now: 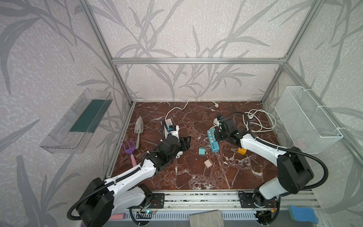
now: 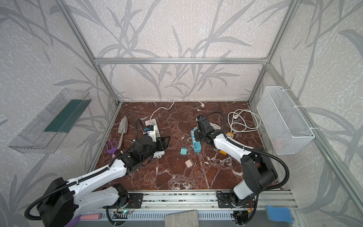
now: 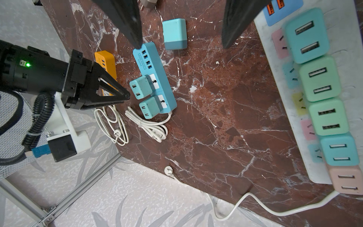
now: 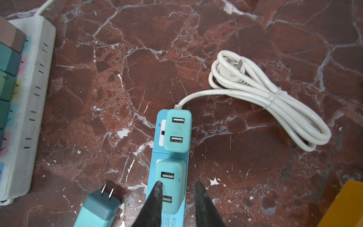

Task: Insert plugs into power strip
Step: Press the plug into the socket.

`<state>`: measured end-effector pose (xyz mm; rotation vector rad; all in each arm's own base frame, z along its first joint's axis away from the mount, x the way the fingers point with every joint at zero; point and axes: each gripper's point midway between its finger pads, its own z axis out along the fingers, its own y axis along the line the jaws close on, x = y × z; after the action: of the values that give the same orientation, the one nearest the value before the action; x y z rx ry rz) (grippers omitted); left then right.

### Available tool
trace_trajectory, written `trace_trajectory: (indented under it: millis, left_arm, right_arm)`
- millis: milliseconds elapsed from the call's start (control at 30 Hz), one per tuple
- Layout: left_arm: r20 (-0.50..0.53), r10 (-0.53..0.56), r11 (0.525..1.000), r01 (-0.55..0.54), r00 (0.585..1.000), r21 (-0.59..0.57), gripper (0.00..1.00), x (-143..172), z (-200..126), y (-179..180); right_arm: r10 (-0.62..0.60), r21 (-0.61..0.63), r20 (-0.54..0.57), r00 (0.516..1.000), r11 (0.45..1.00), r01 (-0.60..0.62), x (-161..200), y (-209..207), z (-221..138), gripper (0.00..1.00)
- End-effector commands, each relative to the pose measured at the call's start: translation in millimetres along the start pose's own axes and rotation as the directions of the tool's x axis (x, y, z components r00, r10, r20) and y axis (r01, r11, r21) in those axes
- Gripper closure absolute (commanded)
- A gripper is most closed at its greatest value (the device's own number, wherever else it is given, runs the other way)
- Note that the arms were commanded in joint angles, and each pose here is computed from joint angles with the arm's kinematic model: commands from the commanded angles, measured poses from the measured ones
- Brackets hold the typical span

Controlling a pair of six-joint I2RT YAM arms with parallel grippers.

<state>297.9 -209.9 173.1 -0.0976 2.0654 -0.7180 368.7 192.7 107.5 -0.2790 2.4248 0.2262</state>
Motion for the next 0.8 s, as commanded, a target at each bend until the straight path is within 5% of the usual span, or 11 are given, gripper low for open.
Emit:
trace_trajectory:
  millis: [0, 200, 433, 767]
  left_arm:
    - [0.018, -0.011, 1.0, 0.012, 1.0, -0.014, 0.35, -4, 1, 3]
    - [0.017, -0.014, 1.0, 0.014, 1.0, -0.02, 0.35, -1, 2, 6]
    - [0.007, -0.015, 1.0, 0.015, 1.0, -0.014, 0.35, 2, 4, 6]
    - [0.006, -0.024, 1.0, 0.024, 1.0, -0.001, 0.36, 1, 3, 3]
  right_arm:
    - [0.015, 0.019, -0.007, 1.0, 1.0, -0.015, 3, -5, 10, 0.72]
    - [0.068, 0.087, -0.066, 0.996, 0.994, -0.062, 34, -26, 23, 0.76]
    - [0.093, 0.024, -0.125, 0.988, 0.996, -0.09, 60, -17, 31, 0.77]
    - [0.098, -0.03, 0.046, 0.994, 0.995, -0.097, -2, -8, -24, 0.67]
